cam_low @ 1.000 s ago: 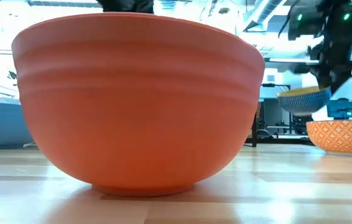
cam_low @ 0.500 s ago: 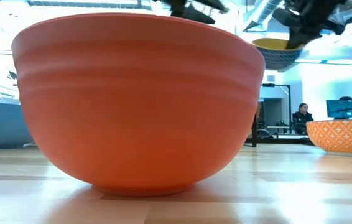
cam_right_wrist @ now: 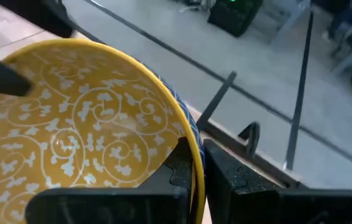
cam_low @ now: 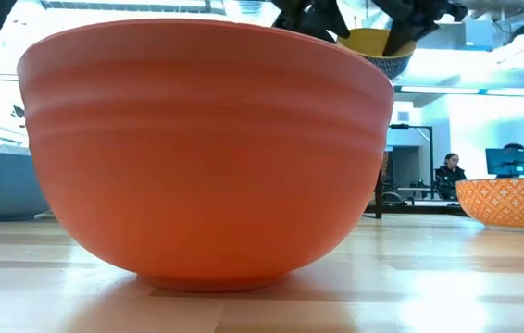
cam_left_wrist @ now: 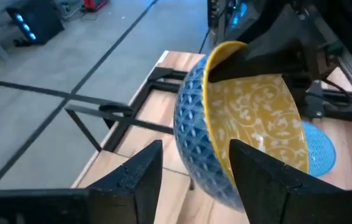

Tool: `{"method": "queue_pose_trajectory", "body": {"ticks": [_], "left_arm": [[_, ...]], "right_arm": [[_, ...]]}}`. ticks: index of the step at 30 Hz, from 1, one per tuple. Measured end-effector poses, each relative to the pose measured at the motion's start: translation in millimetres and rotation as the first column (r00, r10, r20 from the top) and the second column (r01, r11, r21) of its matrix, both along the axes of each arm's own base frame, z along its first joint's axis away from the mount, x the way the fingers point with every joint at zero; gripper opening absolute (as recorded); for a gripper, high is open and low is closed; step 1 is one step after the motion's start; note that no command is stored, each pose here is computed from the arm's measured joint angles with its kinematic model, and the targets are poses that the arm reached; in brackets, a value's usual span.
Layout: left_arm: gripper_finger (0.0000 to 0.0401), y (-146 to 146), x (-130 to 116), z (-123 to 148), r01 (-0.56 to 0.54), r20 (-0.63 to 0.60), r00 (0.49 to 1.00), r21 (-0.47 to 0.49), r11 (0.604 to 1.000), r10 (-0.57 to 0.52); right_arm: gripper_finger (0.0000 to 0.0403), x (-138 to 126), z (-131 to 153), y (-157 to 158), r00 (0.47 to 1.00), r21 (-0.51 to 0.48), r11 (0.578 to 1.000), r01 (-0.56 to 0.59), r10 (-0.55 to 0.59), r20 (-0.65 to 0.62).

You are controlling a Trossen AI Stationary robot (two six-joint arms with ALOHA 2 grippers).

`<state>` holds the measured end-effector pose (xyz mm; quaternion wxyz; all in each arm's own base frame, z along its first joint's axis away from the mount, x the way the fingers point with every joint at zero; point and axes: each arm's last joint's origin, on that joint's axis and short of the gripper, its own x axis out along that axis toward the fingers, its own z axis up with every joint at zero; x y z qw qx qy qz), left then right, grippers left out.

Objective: Place and stack bowls onto a shelf
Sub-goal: Put the yellow patterned bowl on the shelf

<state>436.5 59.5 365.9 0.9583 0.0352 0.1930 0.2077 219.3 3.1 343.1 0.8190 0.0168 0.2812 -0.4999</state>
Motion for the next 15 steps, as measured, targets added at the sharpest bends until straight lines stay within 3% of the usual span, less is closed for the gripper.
{"method": "queue_pose_trajectory", "body": {"ticks": [6,15], "left_arm": [[0.0153,3,0,-1,0.013,-0.028,1.000,0.038,0.999,-0.012],[0.0028,10,-2,-1,-0.029,-0.057,0.998,0.103,0.994,0.035]], "right_arm": [[0.0044,3,12,0,0.999,-0.028,0.999,-0.039,0.039,-0.004],[0.0044,8,11,-9,1.000,-0.028,1.000,-0.009,0.009,-0.004]]}}
